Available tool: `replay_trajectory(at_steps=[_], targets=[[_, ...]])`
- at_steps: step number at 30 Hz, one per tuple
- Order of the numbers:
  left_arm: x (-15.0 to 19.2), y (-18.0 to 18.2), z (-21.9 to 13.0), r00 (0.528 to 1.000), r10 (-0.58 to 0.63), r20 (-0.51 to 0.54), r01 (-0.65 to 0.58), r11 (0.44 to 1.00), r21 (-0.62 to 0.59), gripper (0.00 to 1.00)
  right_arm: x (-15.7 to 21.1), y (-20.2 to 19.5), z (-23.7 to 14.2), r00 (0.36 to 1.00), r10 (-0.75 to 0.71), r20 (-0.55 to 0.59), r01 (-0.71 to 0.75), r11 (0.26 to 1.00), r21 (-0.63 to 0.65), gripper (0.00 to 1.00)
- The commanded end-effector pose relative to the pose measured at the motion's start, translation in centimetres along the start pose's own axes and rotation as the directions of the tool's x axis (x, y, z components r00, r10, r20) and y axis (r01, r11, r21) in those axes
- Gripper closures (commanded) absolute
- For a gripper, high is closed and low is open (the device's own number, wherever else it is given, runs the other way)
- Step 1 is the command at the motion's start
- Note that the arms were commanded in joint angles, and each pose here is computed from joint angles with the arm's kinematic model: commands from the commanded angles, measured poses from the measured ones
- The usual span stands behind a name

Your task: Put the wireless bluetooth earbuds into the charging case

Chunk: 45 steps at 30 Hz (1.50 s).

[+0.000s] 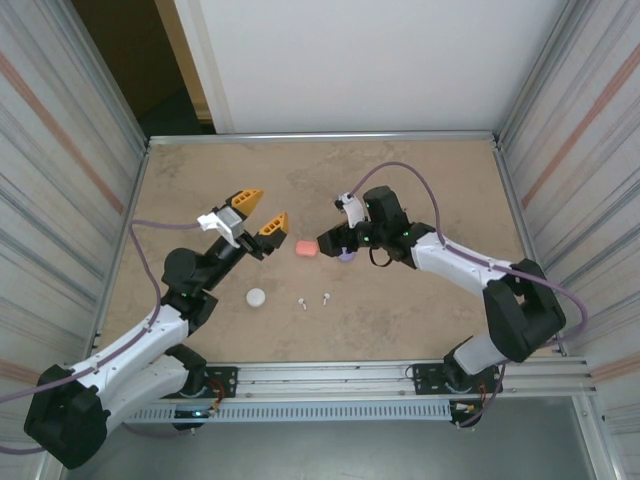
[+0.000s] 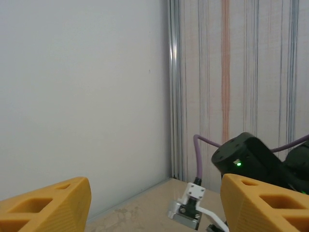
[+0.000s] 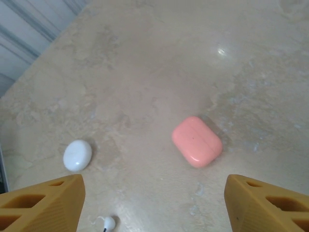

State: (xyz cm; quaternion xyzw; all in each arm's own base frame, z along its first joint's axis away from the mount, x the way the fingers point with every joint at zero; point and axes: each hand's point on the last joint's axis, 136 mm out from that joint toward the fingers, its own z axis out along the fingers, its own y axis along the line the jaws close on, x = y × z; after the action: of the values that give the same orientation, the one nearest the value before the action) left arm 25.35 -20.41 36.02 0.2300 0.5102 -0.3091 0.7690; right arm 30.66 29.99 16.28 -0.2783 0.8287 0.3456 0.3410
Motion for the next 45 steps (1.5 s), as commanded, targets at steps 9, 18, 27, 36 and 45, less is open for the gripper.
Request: replay_trajectory(at_steps=[9,18,27,36,45], targets=[[-0.4,3.5,-0.4,0.998,-0.059,0.001,0.058,0.983,-0.173,0.27,-0.7,5.2,-2.1,0.923,-0.356,0.145,0.361,0.932,-0.011,0.09],[1.1,7.7,-2.2,0.989,-0.15,0.002,0.14,0.917,-0.373,0.25,2.2,9.4,-1.0,0.718,-0.68,0.149,0.696,0.707,-0.123,0.0],[3.4,12.7,-6.4,0.965,-0.26,0.028,0.215,0.73,-0.648,0.22,5.1,11.8,2.3,0.515,-0.849,0.119,0.839,0.471,-0.274,0.01],[5.5,16.2,-13.0,0.932,-0.341,0.125,0.278,0.45,-0.849,0.21,6.7,13.0,6.3,0.416,-0.904,0.098,0.853,0.35,-0.388,0.01],[5.7,17.1,-16.0,0.924,-0.331,0.192,0.31,0.357,-0.881,0.21,8.3,14.0,10.4,0.371,-0.925,0.082,0.826,0.289,-0.484,0.01]])
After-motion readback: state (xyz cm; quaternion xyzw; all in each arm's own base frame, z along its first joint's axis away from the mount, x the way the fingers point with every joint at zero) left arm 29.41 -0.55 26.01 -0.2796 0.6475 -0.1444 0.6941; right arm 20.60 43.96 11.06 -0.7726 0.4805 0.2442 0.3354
